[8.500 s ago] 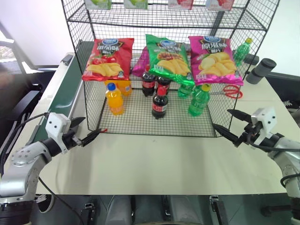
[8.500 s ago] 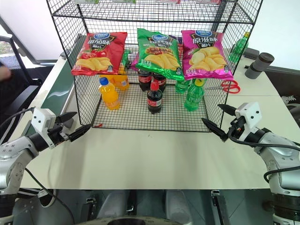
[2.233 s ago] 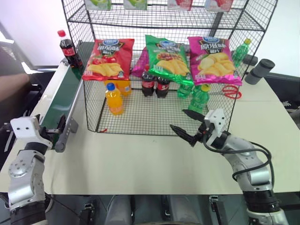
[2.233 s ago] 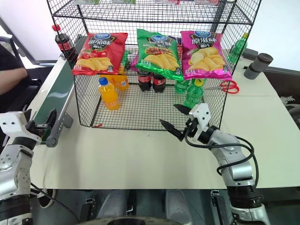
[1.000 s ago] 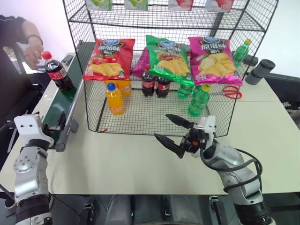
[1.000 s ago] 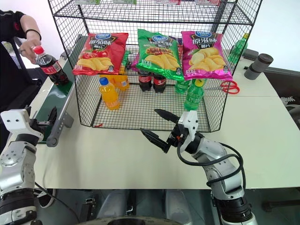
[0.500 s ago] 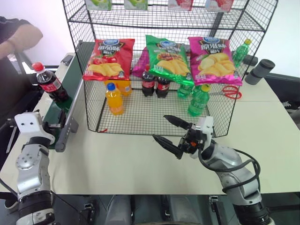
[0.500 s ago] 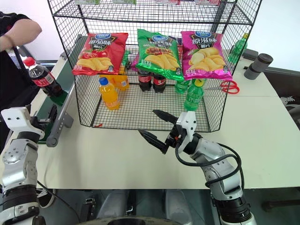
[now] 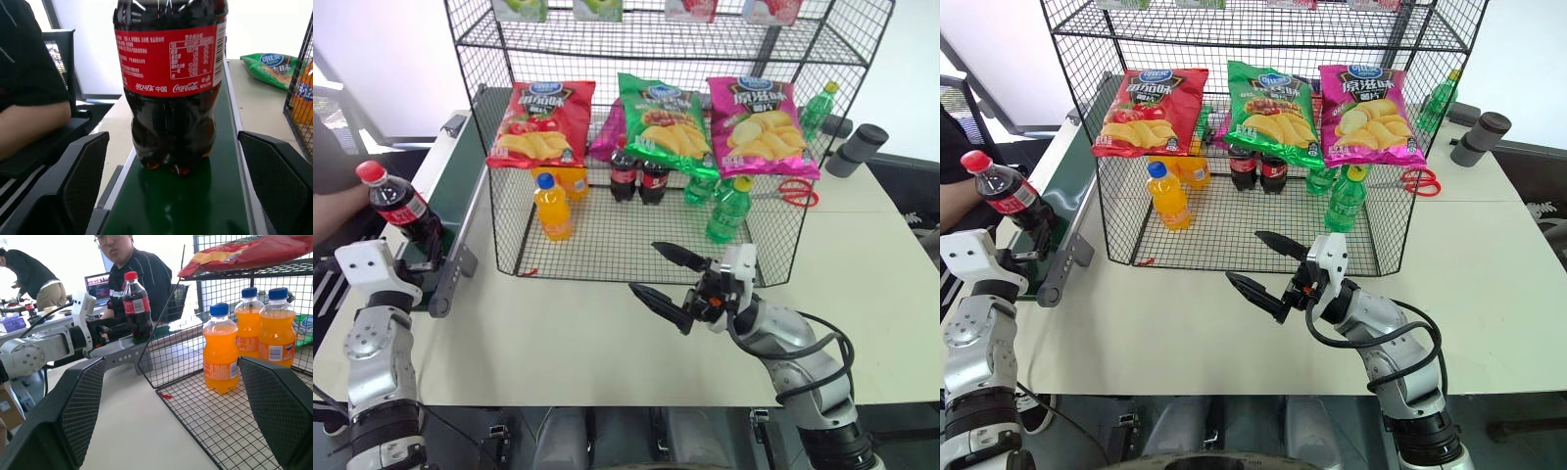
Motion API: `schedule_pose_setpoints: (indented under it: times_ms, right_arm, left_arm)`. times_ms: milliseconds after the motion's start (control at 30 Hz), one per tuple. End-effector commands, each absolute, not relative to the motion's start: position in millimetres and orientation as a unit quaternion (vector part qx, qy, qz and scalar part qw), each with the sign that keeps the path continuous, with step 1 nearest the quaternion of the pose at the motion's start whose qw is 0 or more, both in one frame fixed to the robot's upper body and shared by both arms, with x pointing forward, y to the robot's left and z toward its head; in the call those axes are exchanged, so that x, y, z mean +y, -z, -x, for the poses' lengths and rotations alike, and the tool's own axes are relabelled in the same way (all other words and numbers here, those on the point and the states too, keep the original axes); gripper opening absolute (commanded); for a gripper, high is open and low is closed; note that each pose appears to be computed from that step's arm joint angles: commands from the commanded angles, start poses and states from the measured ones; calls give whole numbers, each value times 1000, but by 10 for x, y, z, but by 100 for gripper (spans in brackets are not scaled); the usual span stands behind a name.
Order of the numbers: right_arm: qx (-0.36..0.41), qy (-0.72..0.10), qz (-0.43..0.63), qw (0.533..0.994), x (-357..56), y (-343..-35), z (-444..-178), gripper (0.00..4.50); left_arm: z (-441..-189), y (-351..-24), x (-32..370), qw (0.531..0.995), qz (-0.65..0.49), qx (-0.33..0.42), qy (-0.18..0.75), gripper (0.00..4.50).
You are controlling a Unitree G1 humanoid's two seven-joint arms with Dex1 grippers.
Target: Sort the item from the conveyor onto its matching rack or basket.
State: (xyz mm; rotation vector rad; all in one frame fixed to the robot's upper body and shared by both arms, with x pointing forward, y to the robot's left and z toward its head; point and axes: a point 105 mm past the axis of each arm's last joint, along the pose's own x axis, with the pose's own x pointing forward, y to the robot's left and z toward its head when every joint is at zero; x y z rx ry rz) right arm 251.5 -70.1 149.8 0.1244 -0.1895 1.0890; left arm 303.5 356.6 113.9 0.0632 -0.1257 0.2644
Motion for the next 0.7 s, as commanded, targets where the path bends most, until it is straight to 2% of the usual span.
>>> schedule_pose_setpoints:
  times_ms: [33,233,300,400,500,600,700]
  right_arm:
    - [-118,-531,-62,837,-641,-1641,-2454,446]
    - [-118,-531,-64,837,-638,-1643,-2456,446]
    - [-117,-532,-64,836,-636,-1643,-2455,450]
    - [-116,-531,-63,837,-637,-1644,-2455,450]
    - [-115,-519,-54,845,-665,-1650,-2485,450]
    - [-96,-516,-35,850,-691,-1629,-2520,450]
    - [-82,-520,-21,850,-698,-1626,-2524,450]
  left_arm:
    - [-3026,-1303,3635,985,-44,-94,-138,450]
    - [-3033,-1294,3649,985,-44,-95,-140,450]
    - [-3035,-1283,3646,985,-47,-92,-138,400]
    - [-3026,-1285,3656,984,-48,-94,-141,286]
    - [-2997,-1341,3675,983,-55,-103,-144,281]
    - [-2947,-1646,3663,980,-61,-146,-120,281]
    - [-2920,-1971,3521,980,-78,-173,-55,281]
